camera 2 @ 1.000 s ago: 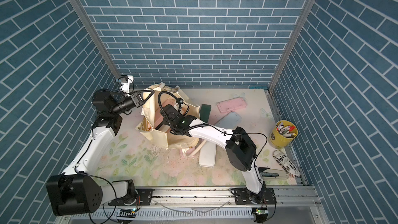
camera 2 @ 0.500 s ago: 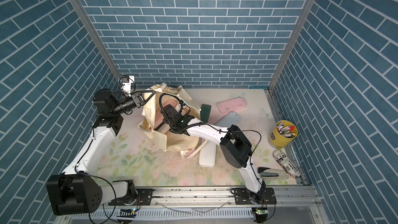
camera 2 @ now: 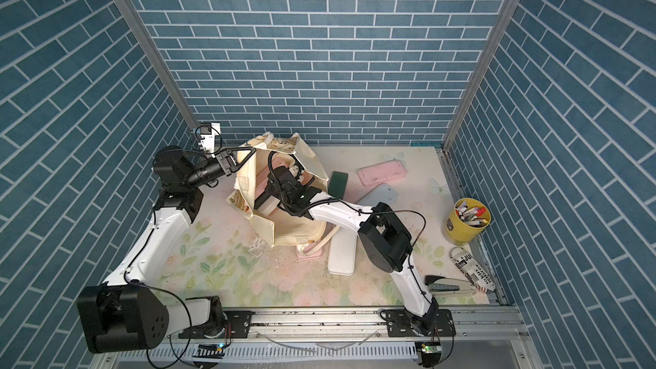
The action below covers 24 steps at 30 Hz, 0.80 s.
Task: Take out the pencil case from the canvas bag
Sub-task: Pick up the pencil case from the canvas bag.
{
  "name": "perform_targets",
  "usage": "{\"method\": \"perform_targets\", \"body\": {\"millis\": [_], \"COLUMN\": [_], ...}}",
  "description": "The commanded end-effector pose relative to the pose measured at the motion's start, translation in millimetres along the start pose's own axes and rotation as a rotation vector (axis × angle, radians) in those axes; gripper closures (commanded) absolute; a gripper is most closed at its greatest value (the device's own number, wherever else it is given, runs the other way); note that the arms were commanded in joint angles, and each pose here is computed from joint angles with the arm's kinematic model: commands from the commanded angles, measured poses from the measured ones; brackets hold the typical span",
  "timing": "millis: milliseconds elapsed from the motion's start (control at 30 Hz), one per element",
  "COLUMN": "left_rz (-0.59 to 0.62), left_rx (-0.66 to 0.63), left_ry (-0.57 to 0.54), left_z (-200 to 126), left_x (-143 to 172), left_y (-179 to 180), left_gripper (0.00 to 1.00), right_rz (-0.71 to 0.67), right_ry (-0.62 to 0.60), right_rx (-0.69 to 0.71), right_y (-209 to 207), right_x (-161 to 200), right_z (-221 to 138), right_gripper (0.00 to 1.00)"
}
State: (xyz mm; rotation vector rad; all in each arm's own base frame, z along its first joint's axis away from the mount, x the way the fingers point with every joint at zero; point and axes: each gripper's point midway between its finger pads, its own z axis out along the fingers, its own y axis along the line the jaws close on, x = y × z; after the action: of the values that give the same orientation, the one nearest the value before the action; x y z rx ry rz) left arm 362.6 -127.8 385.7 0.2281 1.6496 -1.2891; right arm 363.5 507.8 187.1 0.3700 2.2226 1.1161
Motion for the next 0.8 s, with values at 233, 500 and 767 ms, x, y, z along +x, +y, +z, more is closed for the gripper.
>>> {"method": "perform_targets", "body": {"millis": [233, 500, 767], "left_rz": [0.135, 0.129, 0.126], "left_rx": [0.097, 0.091, 0.091], "left_ry": [-0.036, -0.037, -0.036], "left_z": [-1.4, -0.4, 0.1], "left_x": [-15.4, -15.2, -14.6], "left_y": [-34.5, -31.1, -30.0], "left_gripper": [0.98, 0.98, 0.97], "right_rz": [0.073, 0.113, 0.151], "right_ry": [-0.015, -0.027, -0.028], "right_rx": [-0.063, -0.241, -0.302], "right_y": [9.7, 23.6, 21.9], "right_x": [-8.8, -12.1, -17.0], "right_z": [12.8, 4.4, 1.9], "right_gripper": [0.51, 0.51, 0.48]}}
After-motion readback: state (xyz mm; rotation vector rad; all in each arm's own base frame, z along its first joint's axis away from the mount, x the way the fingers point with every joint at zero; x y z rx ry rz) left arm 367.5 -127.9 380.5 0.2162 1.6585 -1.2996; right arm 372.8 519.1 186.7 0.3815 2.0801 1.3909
